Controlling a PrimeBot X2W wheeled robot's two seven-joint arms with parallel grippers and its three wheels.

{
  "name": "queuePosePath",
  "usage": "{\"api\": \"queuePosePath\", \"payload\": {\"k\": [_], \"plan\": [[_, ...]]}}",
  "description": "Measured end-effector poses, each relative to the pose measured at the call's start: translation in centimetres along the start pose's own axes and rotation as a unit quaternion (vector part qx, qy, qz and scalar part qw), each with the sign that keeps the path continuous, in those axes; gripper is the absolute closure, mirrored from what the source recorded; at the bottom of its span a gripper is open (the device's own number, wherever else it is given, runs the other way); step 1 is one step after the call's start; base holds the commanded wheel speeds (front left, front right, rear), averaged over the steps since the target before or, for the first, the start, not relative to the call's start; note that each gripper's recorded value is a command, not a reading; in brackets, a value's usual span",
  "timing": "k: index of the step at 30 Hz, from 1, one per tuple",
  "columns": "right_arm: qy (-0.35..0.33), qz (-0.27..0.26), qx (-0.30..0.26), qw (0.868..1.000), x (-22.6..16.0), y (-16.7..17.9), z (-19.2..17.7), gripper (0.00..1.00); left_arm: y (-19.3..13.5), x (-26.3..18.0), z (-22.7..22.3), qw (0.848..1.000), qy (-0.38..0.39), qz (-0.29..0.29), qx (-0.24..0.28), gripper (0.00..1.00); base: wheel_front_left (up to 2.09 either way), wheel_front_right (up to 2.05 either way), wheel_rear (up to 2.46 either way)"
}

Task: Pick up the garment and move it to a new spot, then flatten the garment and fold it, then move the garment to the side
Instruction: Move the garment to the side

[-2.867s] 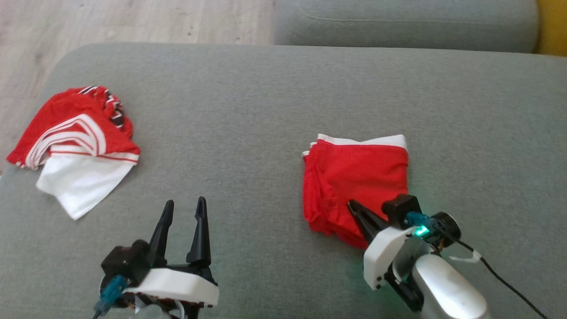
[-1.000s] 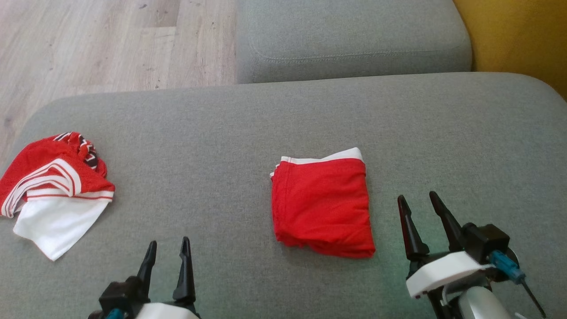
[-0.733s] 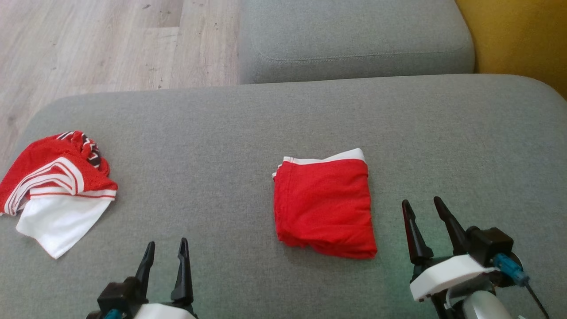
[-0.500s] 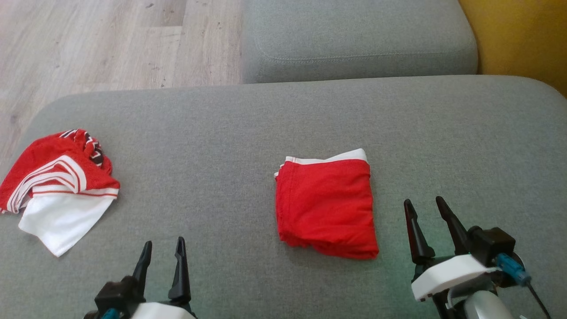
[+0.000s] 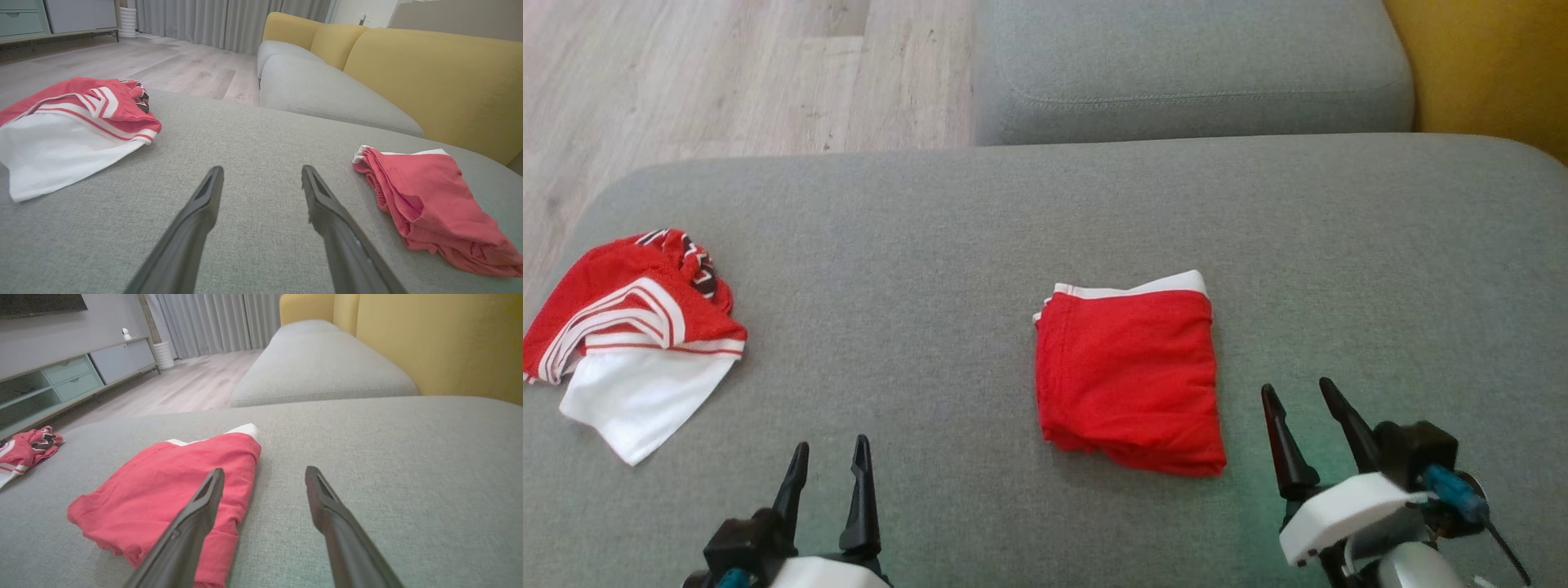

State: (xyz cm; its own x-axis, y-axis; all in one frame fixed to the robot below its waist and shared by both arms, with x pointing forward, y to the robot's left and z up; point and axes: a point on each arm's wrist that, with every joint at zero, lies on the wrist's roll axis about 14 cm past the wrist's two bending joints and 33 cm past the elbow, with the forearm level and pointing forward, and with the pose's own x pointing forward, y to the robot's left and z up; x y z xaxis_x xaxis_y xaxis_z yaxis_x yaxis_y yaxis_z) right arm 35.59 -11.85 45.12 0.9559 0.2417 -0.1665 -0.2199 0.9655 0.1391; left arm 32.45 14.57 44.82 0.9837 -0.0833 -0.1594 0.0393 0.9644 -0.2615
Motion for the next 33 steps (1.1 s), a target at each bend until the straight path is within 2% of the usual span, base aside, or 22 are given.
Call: {"api": "queuePosePath", "payload": {"k": [4,12,18,27,28,29,30,31,33], "plan": [[0.028,0.005,-0.009,1.000,0.5,0.2,-0.6,0.00,0.2,-0.1,-0.1,1.000,0.001,0.004,0.003,0.00,0.00,0.00,0.00],[0.089,0.021,-0.037,0.995,4.9,0.8,0.8,0.00,1.3,-0.7,-0.4,1.000,0.002,0.025,-0.010,0.00,0.00,0.00,0.00],[0.203,0.030,-0.042,0.978,6.6,1.3,-3.0,0.00,2.4,-1.0,-0.6,0.998,0.003,0.053,-0.021,0.00,0.00,0.00,0.00],[0.297,0.048,-0.030,0.953,8.6,2.7,-7.0,0.00,4.4,-1.6,-1.3,0.995,0.010,0.093,-0.029,0.00,0.00,0.00,0.00],[0.300,0.050,-0.024,0.952,8.7,2.8,-7.1,0.19,4.6,-1.7,-1.4,0.995,0.012,0.095,-0.029,0.00,0.00,0.00,0.00],[0.301,0.051,-0.018,0.952,8.9,2.9,-7.1,0.54,4.8,-1.7,-1.4,0.995,0.012,0.098,-0.028,0.00,0.00,0.00,0.00],[0.301,0.052,-0.012,0.952,9.2,3.0,-7.1,0.69,4.9,-1.7,-1.4,0.994,0.013,0.101,-0.028,0.00,0.00,0.00,0.00],[0.300,0.051,-0.007,0.953,9.4,3.0,-7.0,1.00,5.0,-1.7,-1.5,0.994,0.013,0.102,-0.029,0.00,0.00,0.00,0.00],[0.298,0.046,-0.003,0.953,9.5,2.6,-6.8,1.00,4.5,-1.3,-1.6,0.996,0.016,0.090,-0.023,0.00,0.00,0.00,0.00]]}}
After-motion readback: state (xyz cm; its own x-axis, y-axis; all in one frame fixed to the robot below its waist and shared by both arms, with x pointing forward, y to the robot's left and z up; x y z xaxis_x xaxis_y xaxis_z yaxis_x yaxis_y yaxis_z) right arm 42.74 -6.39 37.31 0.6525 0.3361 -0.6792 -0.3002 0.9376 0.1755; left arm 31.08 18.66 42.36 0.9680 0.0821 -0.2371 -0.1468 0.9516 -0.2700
